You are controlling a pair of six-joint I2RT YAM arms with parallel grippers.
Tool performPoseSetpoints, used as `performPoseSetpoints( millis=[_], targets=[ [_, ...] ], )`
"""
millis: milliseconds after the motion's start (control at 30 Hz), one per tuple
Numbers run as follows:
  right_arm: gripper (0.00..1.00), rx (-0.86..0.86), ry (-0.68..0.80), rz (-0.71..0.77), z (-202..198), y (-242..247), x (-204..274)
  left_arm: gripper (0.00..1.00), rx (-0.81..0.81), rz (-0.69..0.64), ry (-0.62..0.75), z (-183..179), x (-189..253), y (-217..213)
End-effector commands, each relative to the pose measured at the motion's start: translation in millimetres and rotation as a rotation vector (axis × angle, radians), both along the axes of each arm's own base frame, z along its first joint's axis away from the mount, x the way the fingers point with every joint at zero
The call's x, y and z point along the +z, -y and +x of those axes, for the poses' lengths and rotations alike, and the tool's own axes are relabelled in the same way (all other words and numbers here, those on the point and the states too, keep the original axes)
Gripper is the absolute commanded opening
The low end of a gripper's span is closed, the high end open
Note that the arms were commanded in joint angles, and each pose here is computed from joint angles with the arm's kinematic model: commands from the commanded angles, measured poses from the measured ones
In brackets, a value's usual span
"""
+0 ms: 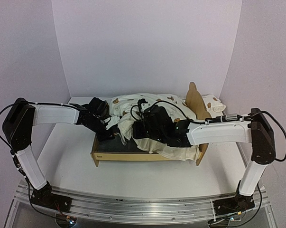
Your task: Set up the pet bed
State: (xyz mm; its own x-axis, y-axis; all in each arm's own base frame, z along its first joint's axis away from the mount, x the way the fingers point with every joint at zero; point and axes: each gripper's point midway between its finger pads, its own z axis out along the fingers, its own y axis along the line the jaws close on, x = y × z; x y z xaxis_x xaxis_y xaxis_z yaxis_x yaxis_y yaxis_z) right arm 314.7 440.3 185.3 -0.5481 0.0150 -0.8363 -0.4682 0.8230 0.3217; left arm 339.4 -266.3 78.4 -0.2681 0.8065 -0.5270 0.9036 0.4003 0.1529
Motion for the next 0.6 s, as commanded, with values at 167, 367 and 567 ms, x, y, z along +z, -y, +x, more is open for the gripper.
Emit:
performPoseSetpoints(
  millis=[167,367,567],
  targets=[
    [0.00,-0.027,0.080,0.091,10,18,48,0.00,-0.059,-0.050,-0.017,-20,50,0],
    [0.00,-0.014,0.070,0.095,9,24,48,0.00,-0.241,-0.159,-0.023,-86,105,-8],
    [0.00,0.029,0.014,0.116,2,15,38,0.00,-0.325,-0.232,-0.083,-140,121,-15]
  ],
)
